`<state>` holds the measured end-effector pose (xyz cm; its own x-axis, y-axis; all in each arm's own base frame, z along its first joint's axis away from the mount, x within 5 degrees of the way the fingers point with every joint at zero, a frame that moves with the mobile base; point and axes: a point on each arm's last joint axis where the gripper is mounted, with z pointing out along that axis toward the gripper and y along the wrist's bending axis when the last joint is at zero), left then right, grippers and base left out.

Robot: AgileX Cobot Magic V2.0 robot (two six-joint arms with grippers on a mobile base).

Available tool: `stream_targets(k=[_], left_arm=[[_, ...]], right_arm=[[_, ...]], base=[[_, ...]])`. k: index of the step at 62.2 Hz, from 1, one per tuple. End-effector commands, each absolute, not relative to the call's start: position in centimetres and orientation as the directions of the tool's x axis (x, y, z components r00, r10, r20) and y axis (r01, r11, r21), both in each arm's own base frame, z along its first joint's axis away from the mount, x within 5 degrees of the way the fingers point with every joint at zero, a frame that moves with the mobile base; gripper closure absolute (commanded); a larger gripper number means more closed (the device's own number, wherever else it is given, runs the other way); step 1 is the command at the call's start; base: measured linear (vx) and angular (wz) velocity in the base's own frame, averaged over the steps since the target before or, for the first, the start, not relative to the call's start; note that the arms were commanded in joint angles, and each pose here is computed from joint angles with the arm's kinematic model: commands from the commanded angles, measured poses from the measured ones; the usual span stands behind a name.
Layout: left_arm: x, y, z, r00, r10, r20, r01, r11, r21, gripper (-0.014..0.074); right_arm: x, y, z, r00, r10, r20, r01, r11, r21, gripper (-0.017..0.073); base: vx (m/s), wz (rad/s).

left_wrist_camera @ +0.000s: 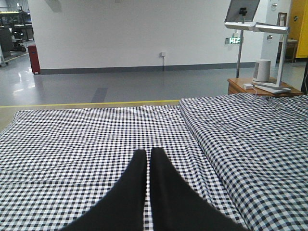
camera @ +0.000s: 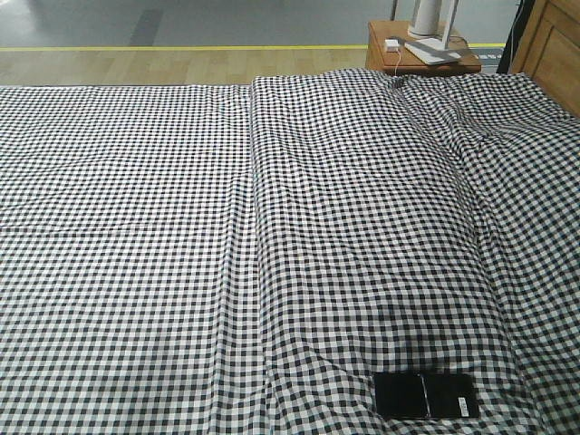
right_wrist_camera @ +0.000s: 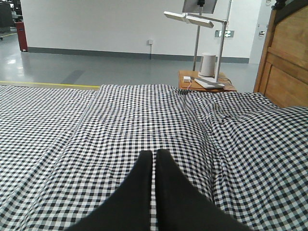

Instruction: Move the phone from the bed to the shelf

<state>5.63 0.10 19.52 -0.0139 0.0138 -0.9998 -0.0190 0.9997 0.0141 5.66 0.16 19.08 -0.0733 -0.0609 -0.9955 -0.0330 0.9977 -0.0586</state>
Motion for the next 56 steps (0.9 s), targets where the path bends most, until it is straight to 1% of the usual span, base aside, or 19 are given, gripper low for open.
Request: stream_targets(k=[1,19,29,37,44,50,56], left_arm=[[5.4,0.1,21.1,0.091,-0.002,-0.996,-0.024,1.0,-0.004,0.0592],[5.4,0.1,21.1,0.091,-0.002,-0.996,-0.024,1.0,-0.004,0.0592],[5.4,0.1,21.1,0.091,-0.002,-0.996,-0.024,1.0,-0.004,0.0592],[5.4,0.1,21.1,0.091,-0.002,-0.996,-0.024,1.0,-0.004,0.0592],[5.4,0.1,21.1,0.091,-0.002,-0.996,-0.024,1.0,-0.004,0.0592],[5.4,0.1,21.1,0.091,-0.002,-0.996,-0.024,1.0,-0.004,0.0592],[5.4,0.1,21.1,0.091,-0.002,-0.996,-0.024,1.0,-0.004,0.0592]], right_arm=[[5.6,0.1,19.7,0.016,-0.077,-0.997,-0.025,0.997,-0.077,0.0564],[5.6,0.1,20.1,0.064,-0.084,-0.994,-0.021,0.996,-0.086,0.0564],[5.4,0.2,21.8,0.238,-0.096,-0.966,-0.004,0.995,-0.1,0.0564],[4.8,0.2,23.7,0.408,-0.094,-0.908,0.012,0.995,-0.097,0.0564],[4.1,0.2,26.0,0.483,-0.091,-0.871,0.02,0.995,-0.093,0.0564],[3.0,0.1,29.1,0.559,-0.089,-0.824,0.028,0.996,-0.089,0.0564],[2.1,0.1,31.9,0.602,-0.088,-0.794,0.033,0.996,-0.085,0.0564]], base=[[0.0,0.0],[0.0,0.0],[0.0,0.0],[0.0,0.0],[0.0,0.0],[0.0,0.0],[0.0,0.0]])
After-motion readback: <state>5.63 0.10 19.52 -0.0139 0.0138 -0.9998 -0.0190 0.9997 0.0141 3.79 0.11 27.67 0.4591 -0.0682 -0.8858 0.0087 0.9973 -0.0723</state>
